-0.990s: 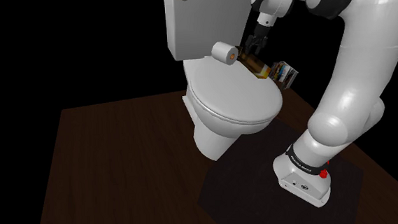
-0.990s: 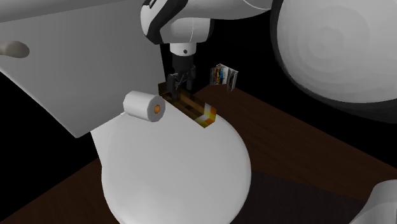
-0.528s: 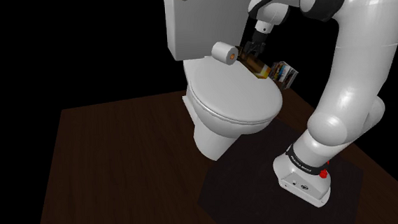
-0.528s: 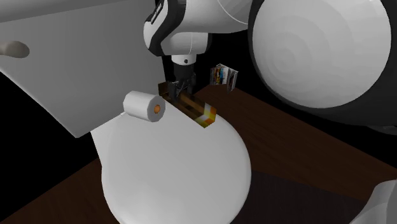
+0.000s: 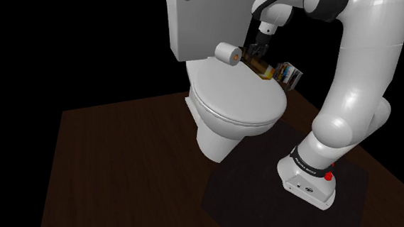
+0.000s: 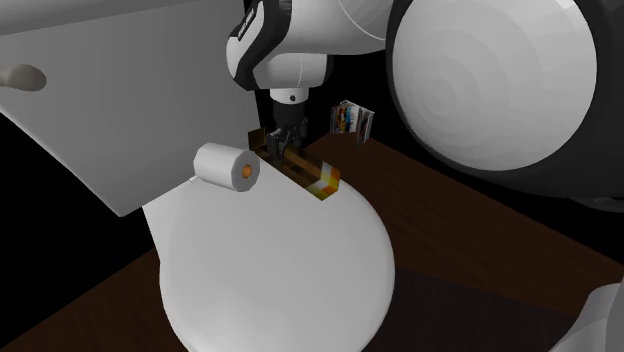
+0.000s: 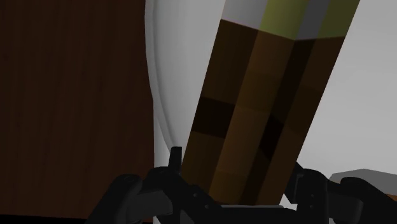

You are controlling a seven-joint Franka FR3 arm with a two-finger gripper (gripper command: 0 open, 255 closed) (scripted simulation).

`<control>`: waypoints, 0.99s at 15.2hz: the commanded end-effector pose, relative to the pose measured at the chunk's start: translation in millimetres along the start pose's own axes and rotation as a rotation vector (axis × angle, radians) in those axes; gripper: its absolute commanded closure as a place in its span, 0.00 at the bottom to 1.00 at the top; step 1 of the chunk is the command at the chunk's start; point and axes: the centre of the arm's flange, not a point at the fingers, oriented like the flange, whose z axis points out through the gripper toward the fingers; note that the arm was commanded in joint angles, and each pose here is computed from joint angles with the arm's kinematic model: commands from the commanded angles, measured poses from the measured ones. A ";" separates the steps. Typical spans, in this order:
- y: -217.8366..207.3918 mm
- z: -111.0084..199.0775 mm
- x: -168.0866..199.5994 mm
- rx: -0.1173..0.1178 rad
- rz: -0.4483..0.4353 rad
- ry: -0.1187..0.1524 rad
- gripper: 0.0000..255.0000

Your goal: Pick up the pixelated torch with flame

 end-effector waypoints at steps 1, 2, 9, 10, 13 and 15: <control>-0.4 2.1 0.5 0.000 -0.002 -0.002 1.00; -0.6 2.2 0.4 0.000 -0.002 -0.002 1.00; -5.8 -29.7 -0.9 0.000 -0.002 -0.002 1.00; -6.7 -34.9 -1.0 0.000 -0.002 -0.002 1.00; -9.5 -50.5 -1.3 0.000 -0.002 -0.002 1.00; -11.4 -60.9 -1.6 0.000 -0.002 -0.002 1.00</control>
